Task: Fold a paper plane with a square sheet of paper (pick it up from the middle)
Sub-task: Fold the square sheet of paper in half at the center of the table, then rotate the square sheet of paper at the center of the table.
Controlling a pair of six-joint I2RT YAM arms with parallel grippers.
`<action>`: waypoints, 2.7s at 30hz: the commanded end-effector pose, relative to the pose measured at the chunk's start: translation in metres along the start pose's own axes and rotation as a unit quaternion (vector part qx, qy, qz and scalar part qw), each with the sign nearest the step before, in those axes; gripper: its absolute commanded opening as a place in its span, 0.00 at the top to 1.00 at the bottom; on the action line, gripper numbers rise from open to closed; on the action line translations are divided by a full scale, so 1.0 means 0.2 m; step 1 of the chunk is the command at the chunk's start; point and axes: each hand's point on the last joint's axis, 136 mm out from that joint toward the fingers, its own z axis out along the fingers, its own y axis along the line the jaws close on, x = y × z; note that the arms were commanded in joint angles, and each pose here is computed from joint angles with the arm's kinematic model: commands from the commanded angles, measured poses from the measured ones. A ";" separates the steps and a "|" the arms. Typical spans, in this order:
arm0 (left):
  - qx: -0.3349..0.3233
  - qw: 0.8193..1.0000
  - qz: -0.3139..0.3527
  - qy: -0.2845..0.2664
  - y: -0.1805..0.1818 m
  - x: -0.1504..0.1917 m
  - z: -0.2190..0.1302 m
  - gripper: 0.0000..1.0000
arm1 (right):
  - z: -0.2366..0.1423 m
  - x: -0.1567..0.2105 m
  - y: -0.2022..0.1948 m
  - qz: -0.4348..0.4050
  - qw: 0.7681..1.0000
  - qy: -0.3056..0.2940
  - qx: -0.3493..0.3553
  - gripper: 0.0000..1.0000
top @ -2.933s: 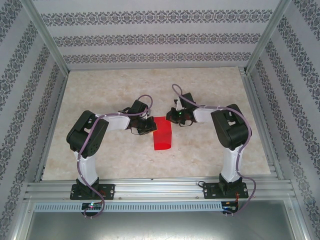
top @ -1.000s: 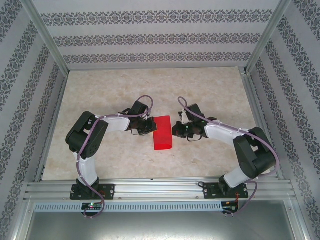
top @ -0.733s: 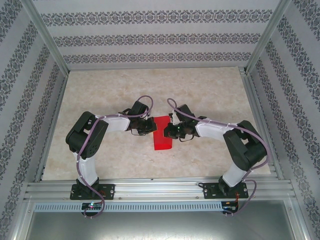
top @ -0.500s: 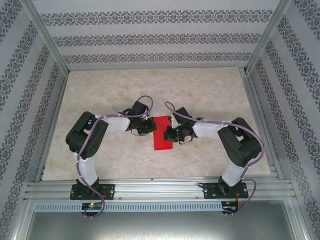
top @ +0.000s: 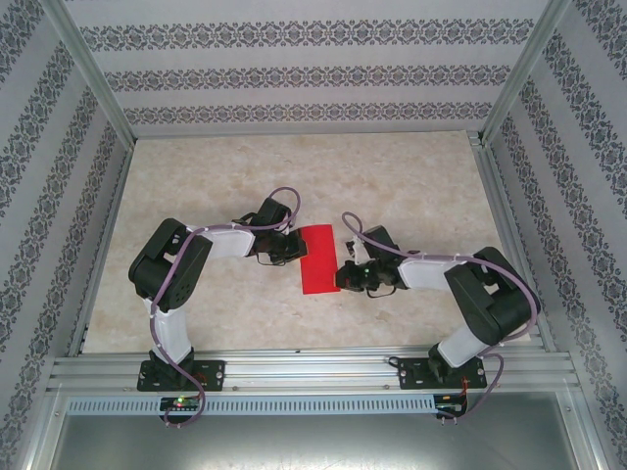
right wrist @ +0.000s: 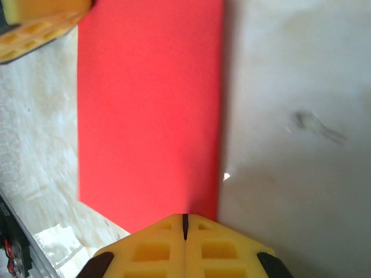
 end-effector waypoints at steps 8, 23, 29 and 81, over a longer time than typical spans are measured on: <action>-0.235 0.967 -0.053 0.085 0.62 0.33 -0.02 1.00 | -0.21 -0.06 0.11 -0.007 1.000 -0.015 0.022 1.00; -0.225 0.969 -0.048 0.085 0.59 0.32 -0.01 1.00 | 0.11 -0.01 0.15 -0.011 0.999 0.044 0.014 1.00; -0.228 0.969 -0.049 0.083 0.60 0.32 -0.01 1.00 | 0.09 0.16 0.01 0.006 0.997 0.069 0.038 1.00; 0.037 0.996 0.058 -0.057 -0.29 0.15 -0.38 0.74 | 0.01 -0.48 -0.18 0.174 0.964 -0.107 0.173 1.00</action>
